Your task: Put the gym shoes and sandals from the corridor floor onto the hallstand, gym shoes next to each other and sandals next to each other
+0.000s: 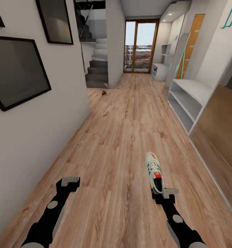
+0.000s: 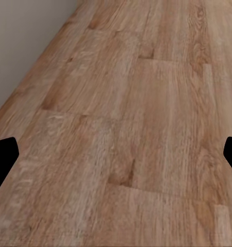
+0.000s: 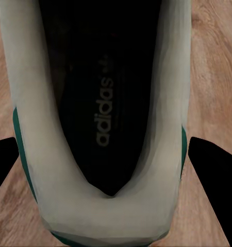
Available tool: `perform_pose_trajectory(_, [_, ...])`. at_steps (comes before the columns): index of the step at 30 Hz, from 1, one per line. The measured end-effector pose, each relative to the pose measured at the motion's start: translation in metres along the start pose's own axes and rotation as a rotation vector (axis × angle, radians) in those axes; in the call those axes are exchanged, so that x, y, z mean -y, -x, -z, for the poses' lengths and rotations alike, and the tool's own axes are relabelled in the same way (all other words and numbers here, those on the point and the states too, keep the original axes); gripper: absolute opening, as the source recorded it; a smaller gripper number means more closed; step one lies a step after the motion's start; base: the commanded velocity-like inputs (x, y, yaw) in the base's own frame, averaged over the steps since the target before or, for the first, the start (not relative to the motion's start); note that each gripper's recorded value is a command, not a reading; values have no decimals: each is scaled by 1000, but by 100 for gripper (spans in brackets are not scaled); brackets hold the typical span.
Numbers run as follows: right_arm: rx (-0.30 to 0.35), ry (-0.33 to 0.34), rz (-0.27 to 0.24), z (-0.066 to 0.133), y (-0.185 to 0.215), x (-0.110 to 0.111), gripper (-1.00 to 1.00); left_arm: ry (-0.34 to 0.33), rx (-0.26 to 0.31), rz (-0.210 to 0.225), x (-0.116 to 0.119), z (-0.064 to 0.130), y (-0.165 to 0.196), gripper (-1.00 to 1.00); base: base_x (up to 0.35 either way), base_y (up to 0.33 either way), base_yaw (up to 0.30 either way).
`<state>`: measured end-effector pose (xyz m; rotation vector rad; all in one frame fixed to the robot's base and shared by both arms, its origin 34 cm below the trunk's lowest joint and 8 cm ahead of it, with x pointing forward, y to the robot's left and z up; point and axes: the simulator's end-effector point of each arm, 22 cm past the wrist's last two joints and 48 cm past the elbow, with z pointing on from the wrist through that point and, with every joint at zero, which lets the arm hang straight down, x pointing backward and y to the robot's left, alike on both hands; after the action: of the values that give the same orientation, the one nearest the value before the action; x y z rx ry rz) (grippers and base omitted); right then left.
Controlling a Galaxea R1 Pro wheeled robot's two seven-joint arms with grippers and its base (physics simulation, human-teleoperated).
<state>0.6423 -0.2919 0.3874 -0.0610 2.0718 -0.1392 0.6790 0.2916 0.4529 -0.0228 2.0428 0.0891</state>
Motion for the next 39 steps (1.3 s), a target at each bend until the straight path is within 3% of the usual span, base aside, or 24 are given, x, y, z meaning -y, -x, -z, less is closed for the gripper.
perform_pose_trajectory(39, [6, 1, 1, 1, 4, 0, -100, 5, 7, 2, -2, 1, 4, 100, 338, 0, 0])
